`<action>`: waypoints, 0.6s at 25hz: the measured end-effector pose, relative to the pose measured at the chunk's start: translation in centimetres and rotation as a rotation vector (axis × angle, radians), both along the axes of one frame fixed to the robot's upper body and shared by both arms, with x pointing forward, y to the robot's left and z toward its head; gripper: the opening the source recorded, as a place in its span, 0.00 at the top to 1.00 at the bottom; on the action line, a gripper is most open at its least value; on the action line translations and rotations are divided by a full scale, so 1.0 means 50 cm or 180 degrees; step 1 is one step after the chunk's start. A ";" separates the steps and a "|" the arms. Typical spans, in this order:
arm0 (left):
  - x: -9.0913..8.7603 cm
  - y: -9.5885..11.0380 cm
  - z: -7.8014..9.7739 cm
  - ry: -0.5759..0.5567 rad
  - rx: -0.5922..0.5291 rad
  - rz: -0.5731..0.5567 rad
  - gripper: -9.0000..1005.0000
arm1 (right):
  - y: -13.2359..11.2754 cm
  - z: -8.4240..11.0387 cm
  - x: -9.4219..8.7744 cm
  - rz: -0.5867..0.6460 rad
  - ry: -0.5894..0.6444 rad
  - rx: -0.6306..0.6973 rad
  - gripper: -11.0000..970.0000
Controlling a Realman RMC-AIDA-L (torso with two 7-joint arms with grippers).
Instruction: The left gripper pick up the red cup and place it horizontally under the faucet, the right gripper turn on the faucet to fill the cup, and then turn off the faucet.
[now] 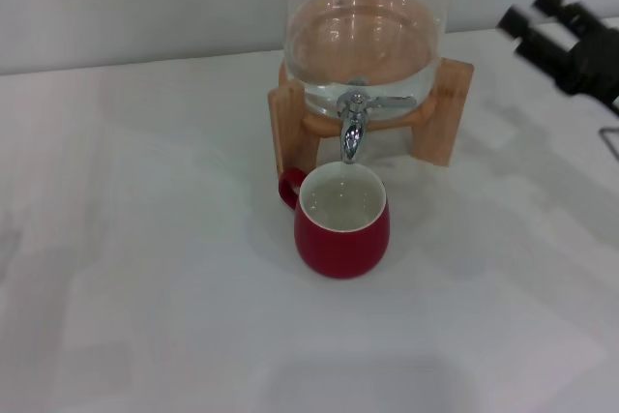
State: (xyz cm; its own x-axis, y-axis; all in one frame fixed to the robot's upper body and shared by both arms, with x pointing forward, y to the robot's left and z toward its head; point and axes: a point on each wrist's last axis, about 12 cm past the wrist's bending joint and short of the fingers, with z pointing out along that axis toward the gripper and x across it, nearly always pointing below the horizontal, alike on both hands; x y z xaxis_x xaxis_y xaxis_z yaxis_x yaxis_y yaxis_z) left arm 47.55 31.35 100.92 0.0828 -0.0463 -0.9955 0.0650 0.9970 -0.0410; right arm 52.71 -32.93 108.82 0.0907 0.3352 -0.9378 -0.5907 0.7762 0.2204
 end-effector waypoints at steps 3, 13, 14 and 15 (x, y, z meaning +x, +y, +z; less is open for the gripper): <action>-0.001 0.007 0.000 -0.0007 -0.0033 0.0088 0.13 | -0.020 -0.001 0.007 -0.0311 -0.0015 -0.0026 0.19; 0.004 0.030 0.004 -0.0049 -0.0170 0.0429 0.13 | -0.091 0.007 0.022 -0.1252 -0.0200 -0.0285 0.19; 0.004 0.032 0.005 -0.0055 -0.0181 0.0455 0.13 | -0.096 0.008 0.023 -0.1338 -0.0219 -0.0314 0.19; 0.005 0.034 0.006 -0.0061 -0.0190 0.0478 0.13 | -0.101 0.009 0.024 -0.1441 -0.0255 -0.0356 0.19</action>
